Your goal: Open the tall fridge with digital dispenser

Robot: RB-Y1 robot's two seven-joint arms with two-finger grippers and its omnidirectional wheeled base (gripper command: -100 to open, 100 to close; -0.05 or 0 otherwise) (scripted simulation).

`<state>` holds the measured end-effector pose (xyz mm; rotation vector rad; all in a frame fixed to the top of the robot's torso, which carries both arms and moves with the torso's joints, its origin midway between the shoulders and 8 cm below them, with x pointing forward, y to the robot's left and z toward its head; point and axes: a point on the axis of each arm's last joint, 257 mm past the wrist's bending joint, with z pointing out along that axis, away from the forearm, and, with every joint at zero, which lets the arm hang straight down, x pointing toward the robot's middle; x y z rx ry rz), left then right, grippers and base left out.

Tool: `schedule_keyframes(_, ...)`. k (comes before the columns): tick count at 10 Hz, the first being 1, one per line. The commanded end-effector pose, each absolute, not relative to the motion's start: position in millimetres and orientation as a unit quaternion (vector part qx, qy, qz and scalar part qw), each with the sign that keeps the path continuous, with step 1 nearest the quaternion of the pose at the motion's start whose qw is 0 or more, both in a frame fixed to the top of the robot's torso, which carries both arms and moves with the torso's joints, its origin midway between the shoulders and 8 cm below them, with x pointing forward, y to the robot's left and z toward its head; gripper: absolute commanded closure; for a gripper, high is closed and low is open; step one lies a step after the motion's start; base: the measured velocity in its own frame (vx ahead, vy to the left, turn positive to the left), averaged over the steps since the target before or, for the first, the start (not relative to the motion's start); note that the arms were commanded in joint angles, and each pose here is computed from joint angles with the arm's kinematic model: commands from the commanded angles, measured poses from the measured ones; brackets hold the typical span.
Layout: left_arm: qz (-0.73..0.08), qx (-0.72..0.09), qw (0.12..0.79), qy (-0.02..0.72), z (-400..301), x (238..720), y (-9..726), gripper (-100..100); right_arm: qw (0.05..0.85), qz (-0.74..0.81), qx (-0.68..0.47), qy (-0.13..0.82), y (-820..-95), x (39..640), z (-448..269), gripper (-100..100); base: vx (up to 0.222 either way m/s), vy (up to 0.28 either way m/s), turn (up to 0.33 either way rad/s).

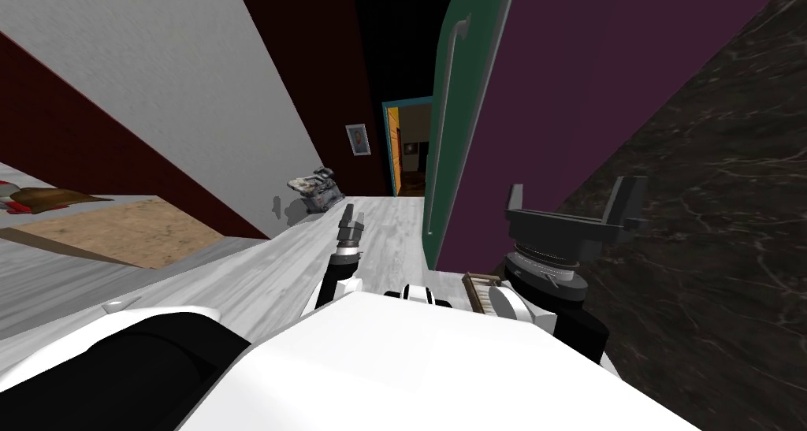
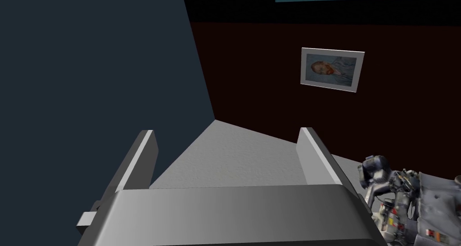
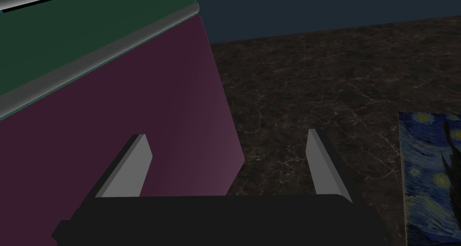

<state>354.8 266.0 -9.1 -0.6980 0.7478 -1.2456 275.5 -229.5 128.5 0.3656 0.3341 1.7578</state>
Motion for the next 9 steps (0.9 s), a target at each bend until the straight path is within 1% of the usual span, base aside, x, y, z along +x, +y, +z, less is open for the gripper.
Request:
schedule_keyframes(1,-0.558,-0.312,0.692,0.335,-9,355,266,0,0.59,0.784,0.153,0.116,-234,268,139,-100,0.04,0.01,0.021)
schedule_keyframes(6,-0.558,-0.312,0.692,0.335,-9,355,266,0,0.534,0.834,0.132,0.04,-243,250,163,-100,0.048,0.013,0.032)
schedule_keyframes(9,-0.558,-0.312,0.692,0.335,-9,355,266,0,0.501,0.854,0.138,0.002,-254,247,167,-100,0.057,0.011,0.03)
